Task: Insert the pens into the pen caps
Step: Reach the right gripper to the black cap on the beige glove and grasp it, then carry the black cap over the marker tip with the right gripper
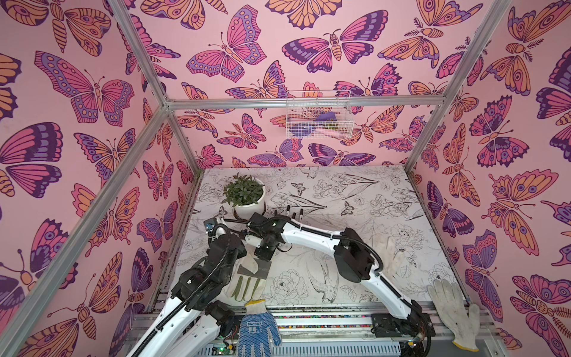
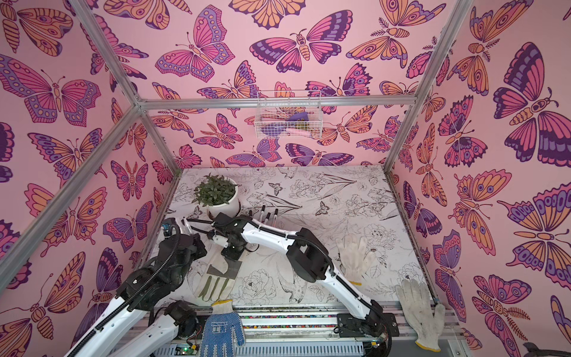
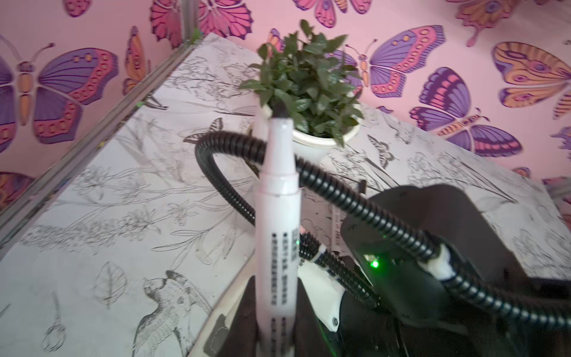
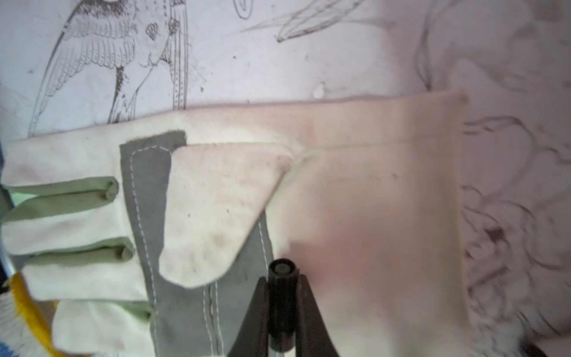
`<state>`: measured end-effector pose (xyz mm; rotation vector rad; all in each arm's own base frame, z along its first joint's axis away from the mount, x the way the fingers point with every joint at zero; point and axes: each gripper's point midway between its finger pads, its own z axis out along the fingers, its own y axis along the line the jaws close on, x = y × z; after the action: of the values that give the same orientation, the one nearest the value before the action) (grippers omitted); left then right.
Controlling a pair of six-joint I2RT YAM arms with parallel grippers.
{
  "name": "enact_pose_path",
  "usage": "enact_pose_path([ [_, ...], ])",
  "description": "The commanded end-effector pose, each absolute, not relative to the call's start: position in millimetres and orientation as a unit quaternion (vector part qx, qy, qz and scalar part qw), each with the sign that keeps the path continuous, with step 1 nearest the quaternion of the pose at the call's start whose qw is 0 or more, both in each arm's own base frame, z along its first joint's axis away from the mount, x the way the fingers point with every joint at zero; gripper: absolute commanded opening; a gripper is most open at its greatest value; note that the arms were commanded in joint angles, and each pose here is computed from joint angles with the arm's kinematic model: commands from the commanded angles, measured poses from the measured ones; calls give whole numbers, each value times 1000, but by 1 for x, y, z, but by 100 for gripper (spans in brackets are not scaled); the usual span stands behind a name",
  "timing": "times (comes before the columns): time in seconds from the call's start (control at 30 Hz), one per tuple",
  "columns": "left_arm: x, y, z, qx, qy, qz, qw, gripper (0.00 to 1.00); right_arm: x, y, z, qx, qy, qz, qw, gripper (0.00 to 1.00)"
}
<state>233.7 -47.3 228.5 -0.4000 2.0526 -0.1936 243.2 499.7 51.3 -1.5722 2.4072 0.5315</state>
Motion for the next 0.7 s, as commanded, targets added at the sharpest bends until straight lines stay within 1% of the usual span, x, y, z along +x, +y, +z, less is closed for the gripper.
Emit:
enact_pose_path([
  [0.0, 240, -89, 233, -76, 848, -158, 499, 0, 271, 489, 158, -478, 813, 270, 195, 2],
  [0.17, 239, -146, 246, 38, 818, -276, 504, 0, 311, 426, 217, -346, 819, 388, 243, 1],
  [0.33, 237, -201, 254, 128, 779, -384, 479, 0, 367, 347, 271, -145, 787, 508, 320, 0],
  [0.4, 239, -217, 252, 146, 776, -410, 457, 0, 374, 331, 288, -115, 766, 532, 343, 0],
  [0.47, 242, -231, 251, 162, 770, -434, 438, 0, 370, 326, 297, -115, 753, 546, 349, 0],
  [0.57, 250, -243, 246, 171, 774, -442, 420, 0, 363, 330, 309, -117, 732, 579, 339, 0],
  [0.67, 255, -252, 245, 179, 773, -449, 410, 0, 362, 329, 324, -95, 699, 615, 353, 0],
])
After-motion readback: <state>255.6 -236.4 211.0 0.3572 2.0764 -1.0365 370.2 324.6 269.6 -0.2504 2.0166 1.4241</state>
